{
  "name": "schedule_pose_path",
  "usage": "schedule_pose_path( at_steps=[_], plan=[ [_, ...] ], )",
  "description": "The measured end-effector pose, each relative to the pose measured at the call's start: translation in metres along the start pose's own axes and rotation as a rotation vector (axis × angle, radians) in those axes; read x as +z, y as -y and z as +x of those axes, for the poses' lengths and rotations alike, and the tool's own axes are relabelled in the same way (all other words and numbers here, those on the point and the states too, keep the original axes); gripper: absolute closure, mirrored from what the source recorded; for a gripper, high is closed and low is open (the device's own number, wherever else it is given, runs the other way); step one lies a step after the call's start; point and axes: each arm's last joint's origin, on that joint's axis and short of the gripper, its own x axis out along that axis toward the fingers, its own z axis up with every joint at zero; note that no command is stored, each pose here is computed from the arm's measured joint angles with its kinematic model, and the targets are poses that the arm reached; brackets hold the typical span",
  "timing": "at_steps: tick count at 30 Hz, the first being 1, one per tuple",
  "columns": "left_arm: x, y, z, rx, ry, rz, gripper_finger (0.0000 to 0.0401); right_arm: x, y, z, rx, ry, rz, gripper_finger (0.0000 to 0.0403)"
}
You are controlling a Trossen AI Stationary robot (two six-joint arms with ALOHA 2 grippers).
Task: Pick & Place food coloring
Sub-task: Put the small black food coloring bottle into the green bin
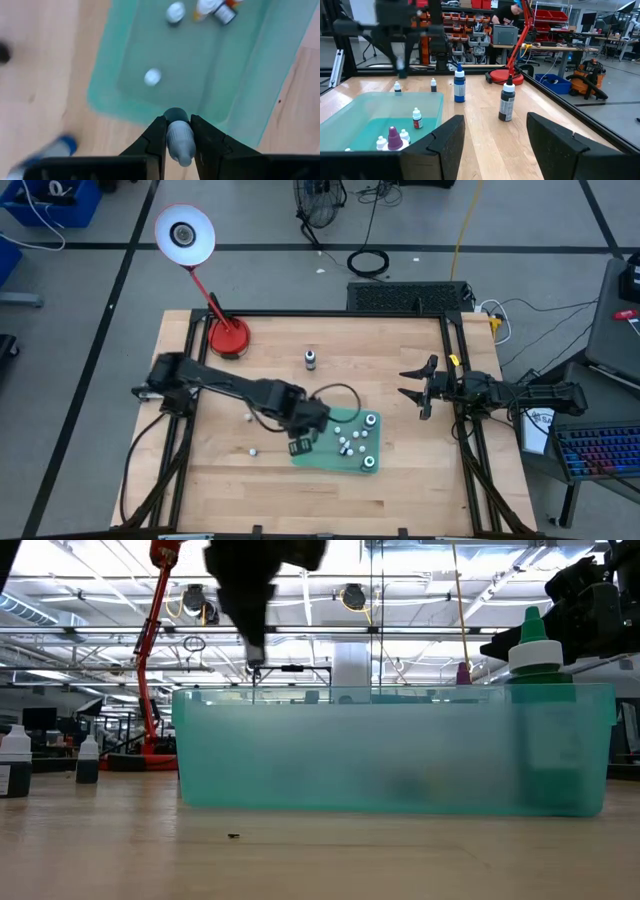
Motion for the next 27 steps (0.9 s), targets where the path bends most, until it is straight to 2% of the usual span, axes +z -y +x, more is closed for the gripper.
schedule_pose_path(
  at_steps=[10,16,27],
  plan=[
    [0.046,0.022,0.048,-0.015,-0.014,0.164,0.0334,0.0,0.0,0.0,0.0,0.0,0.0,0.0201],
    [0.054,0.018,0.069,-0.007,-0.035,0.161,0.0334,0.0,0.0,0.0,0.0,0.0,0.0,0.0201],
    [0.062,0.014,0.085,-0.008,-0.01,0.149,0.0334,0.0,0.0,0.0,0.0,0.0,0.0,0.0203]
  ],
)
